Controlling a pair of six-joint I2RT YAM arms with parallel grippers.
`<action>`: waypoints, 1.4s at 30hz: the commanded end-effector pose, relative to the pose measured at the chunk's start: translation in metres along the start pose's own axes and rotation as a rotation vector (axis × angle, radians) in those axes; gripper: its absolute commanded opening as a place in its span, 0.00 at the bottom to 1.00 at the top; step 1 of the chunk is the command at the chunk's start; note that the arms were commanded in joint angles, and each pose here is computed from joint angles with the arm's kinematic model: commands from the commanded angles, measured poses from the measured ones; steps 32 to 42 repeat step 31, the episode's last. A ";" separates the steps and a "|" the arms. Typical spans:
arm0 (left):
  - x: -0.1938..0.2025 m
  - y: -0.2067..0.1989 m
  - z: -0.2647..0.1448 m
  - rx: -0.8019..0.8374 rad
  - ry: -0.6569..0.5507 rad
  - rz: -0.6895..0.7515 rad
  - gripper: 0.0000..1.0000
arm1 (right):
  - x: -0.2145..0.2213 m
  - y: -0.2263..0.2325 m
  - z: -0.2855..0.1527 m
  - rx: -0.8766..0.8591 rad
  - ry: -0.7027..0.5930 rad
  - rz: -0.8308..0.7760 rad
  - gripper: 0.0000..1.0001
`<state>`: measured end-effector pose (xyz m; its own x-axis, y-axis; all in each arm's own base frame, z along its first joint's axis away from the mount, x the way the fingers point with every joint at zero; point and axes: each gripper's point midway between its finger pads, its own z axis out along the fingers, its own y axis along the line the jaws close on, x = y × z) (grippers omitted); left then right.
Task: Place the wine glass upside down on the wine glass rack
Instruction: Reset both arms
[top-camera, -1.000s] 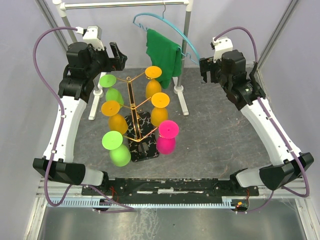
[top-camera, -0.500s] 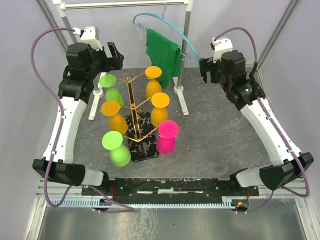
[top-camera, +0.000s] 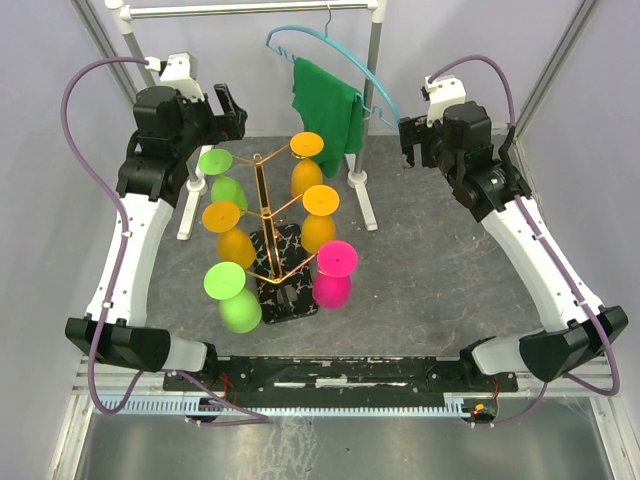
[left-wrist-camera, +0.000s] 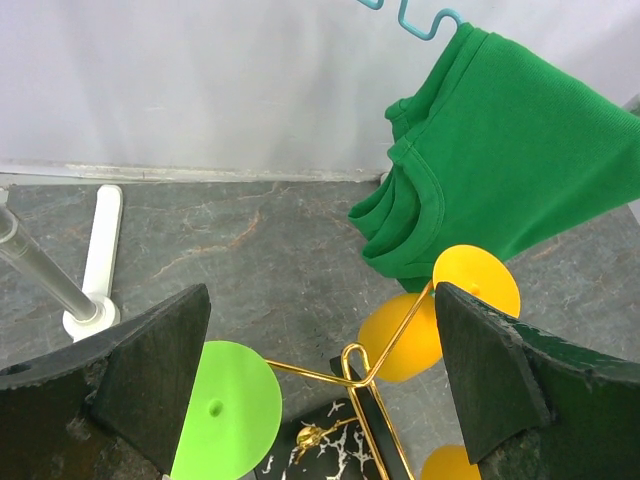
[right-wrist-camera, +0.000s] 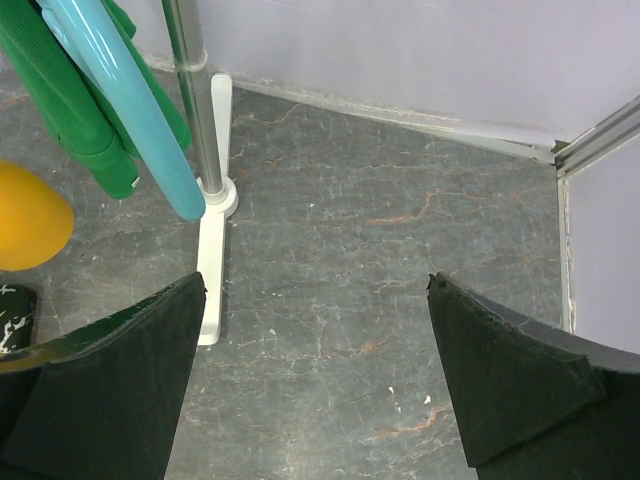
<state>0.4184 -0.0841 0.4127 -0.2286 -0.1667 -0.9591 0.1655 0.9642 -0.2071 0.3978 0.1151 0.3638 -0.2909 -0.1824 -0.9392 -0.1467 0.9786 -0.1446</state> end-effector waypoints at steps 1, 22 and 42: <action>-0.016 -0.004 -0.010 0.009 -0.054 -0.030 0.99 | -0.013 -0.008 -0.009 0.020 -0.051 0.020 1.00; -0.014 -0.005 -0.009 0.020 -0.047 -0.027 0.99 | -0.011 -0.008 -0.008 0.023 -0.049 0.020 1.00; -0.013 -0.002 -0.007 -0.004 -0.044 -0.041 0.99 | -0.011 -0.007 -0.011 0.016 -0.051 0.024 1.00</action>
